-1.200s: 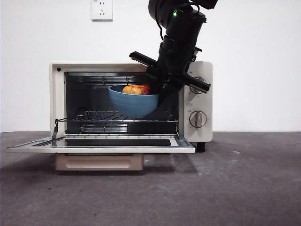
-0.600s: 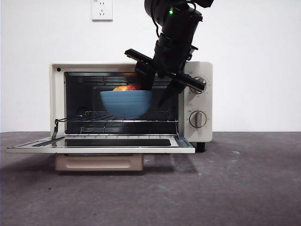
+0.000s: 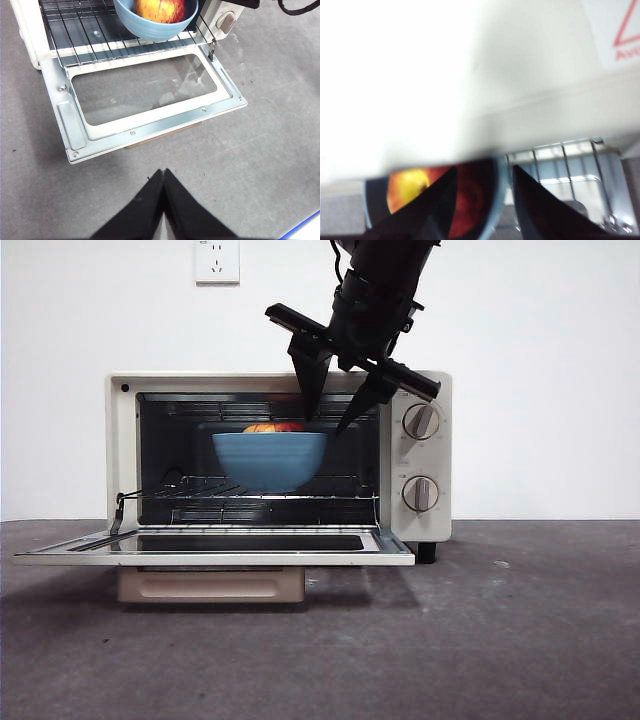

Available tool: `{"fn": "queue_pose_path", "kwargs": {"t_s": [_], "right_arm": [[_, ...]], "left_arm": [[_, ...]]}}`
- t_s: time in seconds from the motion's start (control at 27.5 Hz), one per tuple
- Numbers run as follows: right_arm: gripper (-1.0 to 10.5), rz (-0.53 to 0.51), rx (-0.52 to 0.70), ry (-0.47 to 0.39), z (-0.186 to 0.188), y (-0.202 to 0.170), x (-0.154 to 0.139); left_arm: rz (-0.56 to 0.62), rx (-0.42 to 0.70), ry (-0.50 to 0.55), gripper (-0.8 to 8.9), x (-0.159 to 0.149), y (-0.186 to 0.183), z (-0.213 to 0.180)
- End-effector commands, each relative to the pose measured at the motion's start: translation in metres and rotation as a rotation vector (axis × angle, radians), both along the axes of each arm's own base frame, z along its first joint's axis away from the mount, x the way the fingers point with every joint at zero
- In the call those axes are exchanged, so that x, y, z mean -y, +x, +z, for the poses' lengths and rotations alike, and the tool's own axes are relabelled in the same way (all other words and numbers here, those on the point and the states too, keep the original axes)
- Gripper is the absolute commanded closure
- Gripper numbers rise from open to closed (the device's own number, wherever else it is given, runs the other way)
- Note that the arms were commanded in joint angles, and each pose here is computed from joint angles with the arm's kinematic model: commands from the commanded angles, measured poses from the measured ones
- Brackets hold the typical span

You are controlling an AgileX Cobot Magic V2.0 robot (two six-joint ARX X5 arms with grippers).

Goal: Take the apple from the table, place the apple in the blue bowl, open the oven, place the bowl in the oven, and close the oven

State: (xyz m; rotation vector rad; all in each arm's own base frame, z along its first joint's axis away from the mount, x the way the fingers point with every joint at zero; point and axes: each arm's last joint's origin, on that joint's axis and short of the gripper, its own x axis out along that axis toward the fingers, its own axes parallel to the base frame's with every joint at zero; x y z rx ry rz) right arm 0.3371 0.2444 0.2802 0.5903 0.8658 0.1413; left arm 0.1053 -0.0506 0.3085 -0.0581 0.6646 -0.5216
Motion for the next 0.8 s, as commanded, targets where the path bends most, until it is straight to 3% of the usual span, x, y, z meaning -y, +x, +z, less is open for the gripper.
{"fn": "queue_pose_path", "kwargs": {"t_s": [0.04,0.36,0.55,0.69,0.8], "right_arm": [[7.7,0.053,0.043,-0.008,0.014,-0.006,-0.005],[7.7,0.266,0.216,-0.163,0.066,-0.044,0.009],[7.7,0.444,0.319,-0.321,0.1,-0.082,0.028],[7.7,0.564,0.339,-0.425,0.119,-0.114,0.046],[7.7,0.613,0.332,-0.457,0.128,-0.136,0.059]], "left_arm": [[-0.016,0.021,0.007,8.07,0.001,0.001,0.002],[-0.012,0.056,-0.006,8.08,0.004,0.011,0.004],[0.038,0.043,-0.012,8.08,0.004,0.028,-0.002],[0.045,0.009,-0.057,8.08,-0.001,0.045,-0.009],[0.072,-0.016,-0.092,8.08,-0.01,0.059,-0.014]]}}
